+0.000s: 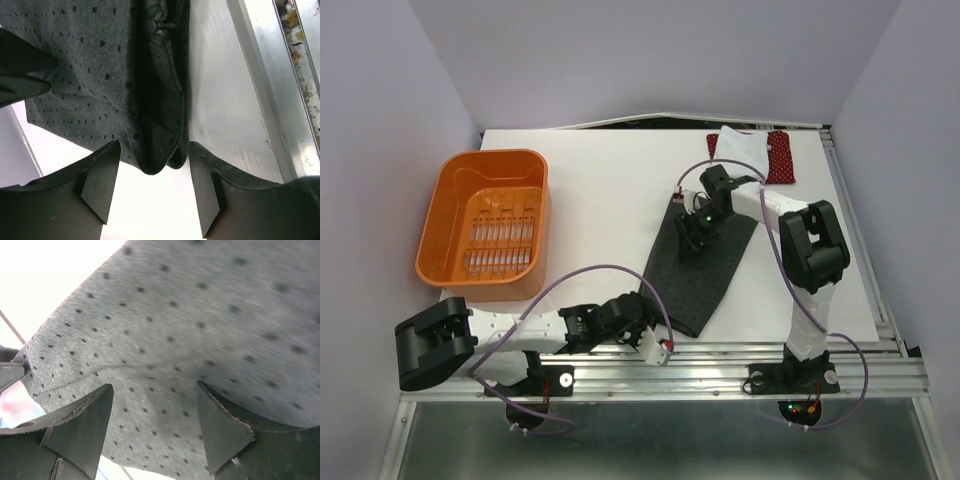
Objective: Fold and stack the skirts
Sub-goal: Fold the skirt
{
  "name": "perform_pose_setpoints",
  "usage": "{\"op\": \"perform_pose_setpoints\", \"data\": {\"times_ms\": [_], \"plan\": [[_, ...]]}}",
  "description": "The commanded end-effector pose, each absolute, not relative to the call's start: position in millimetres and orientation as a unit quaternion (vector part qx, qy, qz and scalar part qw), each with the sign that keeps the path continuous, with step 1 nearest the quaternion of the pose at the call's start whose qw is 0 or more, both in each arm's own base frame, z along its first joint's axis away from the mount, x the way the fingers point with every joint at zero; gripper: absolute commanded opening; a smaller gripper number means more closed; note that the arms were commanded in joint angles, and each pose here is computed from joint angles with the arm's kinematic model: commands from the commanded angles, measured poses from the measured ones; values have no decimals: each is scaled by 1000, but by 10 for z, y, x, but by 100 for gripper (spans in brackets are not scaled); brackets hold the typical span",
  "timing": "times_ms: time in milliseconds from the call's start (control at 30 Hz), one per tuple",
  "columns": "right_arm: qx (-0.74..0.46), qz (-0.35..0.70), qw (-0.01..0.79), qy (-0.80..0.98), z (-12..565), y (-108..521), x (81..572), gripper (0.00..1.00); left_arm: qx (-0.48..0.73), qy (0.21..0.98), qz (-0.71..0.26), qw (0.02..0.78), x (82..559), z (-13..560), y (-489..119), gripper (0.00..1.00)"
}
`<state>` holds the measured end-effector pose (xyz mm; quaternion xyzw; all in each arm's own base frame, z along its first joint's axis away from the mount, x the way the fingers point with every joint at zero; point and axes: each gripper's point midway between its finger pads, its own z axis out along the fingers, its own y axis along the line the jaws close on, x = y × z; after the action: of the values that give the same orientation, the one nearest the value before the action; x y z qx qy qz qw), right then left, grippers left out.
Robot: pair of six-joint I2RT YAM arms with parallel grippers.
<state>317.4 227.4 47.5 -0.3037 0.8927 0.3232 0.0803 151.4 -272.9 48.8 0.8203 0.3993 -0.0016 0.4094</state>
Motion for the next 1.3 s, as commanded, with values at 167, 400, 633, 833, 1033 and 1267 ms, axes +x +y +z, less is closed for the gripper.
{"op": "perform_pose_setpoints", "data": {"times_ms": [167,400,633,833,1033,1267], "plan": [[-333,308,65,889,175,2474,3193,72,840,340,28,422,1527,346,-2758,68],[-337,271,109,895,271,2406,3350,72,831,365,44,417,1591,266,-2737,62],[-335,201,309,867,1472,2247,3679,80,747,459,-66,476,1472,1110,-2881,71],[-368,183,343,845,1718,2103,3152,77,604,571,-175,528,1512,2266,-2672,84],[-445,184,304,822,1351,2170,2514,71,444,716,-221,491,2266,2485,-2307,72],[-526,128,306,783,1100,2380,2250,68,315,770,-428,353,3083,2453,-2831,43]]}}
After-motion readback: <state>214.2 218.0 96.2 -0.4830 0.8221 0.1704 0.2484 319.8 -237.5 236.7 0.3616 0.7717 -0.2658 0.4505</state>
